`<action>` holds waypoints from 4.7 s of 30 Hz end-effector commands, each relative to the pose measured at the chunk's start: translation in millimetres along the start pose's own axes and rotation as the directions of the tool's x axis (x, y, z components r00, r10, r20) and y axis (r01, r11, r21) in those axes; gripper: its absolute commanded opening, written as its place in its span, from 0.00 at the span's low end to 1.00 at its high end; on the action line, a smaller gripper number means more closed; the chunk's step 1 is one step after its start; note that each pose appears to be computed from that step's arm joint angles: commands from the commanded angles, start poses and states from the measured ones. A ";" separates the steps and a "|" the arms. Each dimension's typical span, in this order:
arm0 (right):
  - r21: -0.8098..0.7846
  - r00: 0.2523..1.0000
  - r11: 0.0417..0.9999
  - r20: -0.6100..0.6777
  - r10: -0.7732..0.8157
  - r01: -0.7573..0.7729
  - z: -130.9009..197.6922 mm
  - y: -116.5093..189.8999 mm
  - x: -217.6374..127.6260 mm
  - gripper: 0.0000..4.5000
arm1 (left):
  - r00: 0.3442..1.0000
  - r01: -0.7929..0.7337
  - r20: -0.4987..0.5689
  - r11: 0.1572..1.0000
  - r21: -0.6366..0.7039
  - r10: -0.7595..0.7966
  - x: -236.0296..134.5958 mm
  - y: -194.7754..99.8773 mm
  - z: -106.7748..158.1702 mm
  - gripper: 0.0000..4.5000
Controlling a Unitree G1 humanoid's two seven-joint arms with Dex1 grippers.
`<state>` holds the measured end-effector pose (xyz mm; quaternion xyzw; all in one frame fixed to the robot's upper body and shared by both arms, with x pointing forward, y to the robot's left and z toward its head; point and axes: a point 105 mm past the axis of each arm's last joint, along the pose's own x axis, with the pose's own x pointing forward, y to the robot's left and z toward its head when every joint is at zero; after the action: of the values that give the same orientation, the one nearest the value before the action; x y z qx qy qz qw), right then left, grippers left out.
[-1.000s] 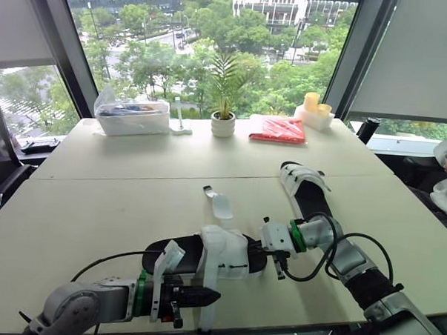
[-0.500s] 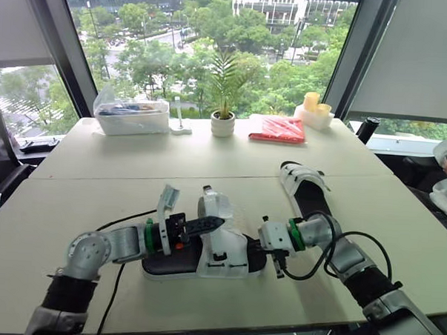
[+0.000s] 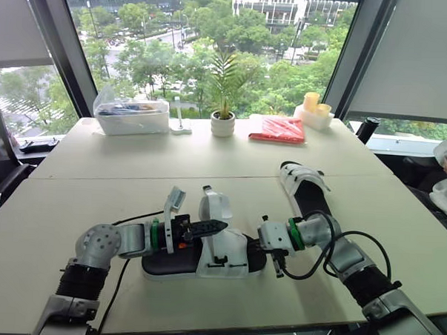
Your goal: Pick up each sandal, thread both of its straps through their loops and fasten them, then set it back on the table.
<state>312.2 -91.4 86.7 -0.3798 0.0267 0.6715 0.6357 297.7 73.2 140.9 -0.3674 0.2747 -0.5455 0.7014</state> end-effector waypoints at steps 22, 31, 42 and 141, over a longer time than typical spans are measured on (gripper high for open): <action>0.091 0.994 0.996 -0.105 0.032 -0.023 -27.8 15.9 3.1 0.00 | 0.998 -0.023 -0.049 0.996 0.086 0.027 -1.3 -3.8 1.7 0.01; 0.090 0.994 0.996 -0.104 0.035 -0.026 -26.9 16.2 3.0 0.00 | 0.997 -0.036 -0.059 0.995 0.096 0.041 -8.4 1.4 -1.5 0.01; 0.091 0.994 0.995 -0.101 0.039 -0.029 -26.1 16.7 4.0 0.00 | 0.998 -0.056 -0.009 0.990 0.133 0.057 -7.2 10.2 3.4 0.01; 0.097 0.994 0.995 -0.098 0.044 -0.034 -25.0 19.8 7.3 0.00 | 0.929 0.133 -0.334 0.703 0.699 0.157 -52.0 3.9 -93.4 0.86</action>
<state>308.1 -84.3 89.1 -0.3770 0.0163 0.6729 0.6362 212.4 108.2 80.2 0.0358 0.1845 -0.6579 0.7293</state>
